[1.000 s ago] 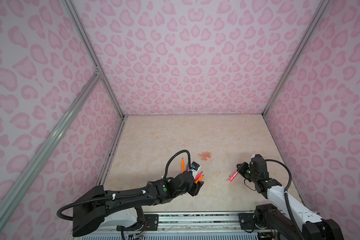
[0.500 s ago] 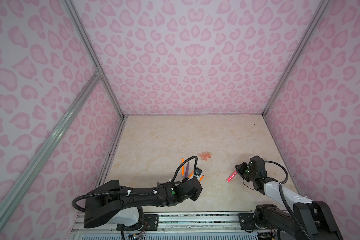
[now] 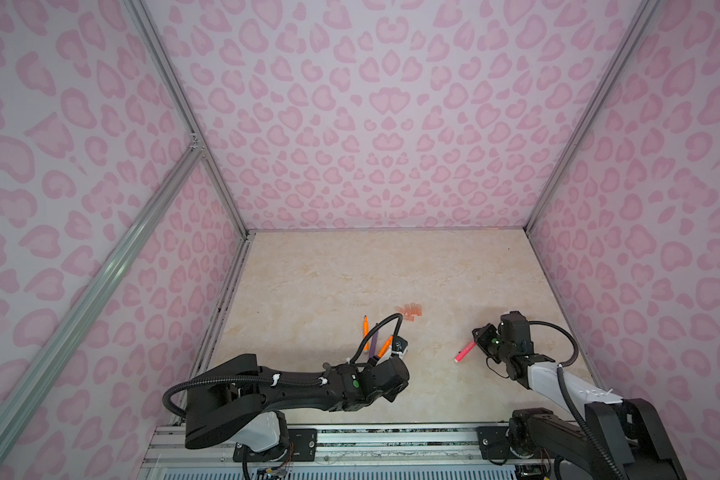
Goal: Insert the pens into the pen caps
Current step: 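Lower the capped marker with the right gripper while the left reaches for markers, then grasp and raise an orange marker with the left gripper while the right approaches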
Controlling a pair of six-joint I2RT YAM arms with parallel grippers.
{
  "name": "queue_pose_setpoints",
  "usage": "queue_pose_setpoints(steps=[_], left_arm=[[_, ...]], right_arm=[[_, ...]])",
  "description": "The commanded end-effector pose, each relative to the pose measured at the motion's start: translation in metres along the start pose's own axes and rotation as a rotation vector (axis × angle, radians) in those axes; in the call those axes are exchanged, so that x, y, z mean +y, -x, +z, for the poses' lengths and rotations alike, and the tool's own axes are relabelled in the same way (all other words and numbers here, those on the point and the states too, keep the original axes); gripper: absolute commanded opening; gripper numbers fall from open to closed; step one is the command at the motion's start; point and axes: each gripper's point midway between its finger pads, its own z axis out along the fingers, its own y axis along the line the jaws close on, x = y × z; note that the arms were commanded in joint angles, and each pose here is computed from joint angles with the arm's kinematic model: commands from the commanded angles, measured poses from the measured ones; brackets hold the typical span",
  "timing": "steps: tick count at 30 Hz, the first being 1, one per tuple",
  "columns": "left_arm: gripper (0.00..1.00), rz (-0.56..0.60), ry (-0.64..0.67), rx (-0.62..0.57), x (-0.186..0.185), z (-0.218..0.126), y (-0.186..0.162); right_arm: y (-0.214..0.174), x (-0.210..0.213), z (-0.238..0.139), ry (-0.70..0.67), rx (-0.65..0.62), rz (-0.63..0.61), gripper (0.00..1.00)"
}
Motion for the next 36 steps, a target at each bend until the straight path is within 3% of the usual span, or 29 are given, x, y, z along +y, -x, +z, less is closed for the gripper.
queue_pose_setpoints(steps=[1, 15, 22, 29, 36], left_arm=[[0.56, -0.002, 0.015, 0.024, 0.002, 0.005, -0.006], [0.54, 0.006, 0.034, 0.08, 0.004, 0.015, -0.023], [0.52, 0.008, 0.038, 0.116, 0.005, 0.022, -0.035], [0.34, 0.003, 0.037, 0.115, 0.004, 0.025, -0.036], [0.18, 0.005, 0.051, 0.108, 0.006, 0.029, -0.034]], right_arm=[[-0.001, -0.011, -0.003, -0.045, -0.013, -0.015, 0.31], [0.01, 0.005, -0.031, 0.019, -0.093, -0.046, 0.37], [0.012, 0.03, -0.059, 0.042, -0.16, -0.149, 0.42], [-0.003, 0.074, -0.074, 0.122, -0.153, -0.275, 0.45], [-0.044, 0.127, -0.082, 0.278, -0.088, -0.416, 0.54]])
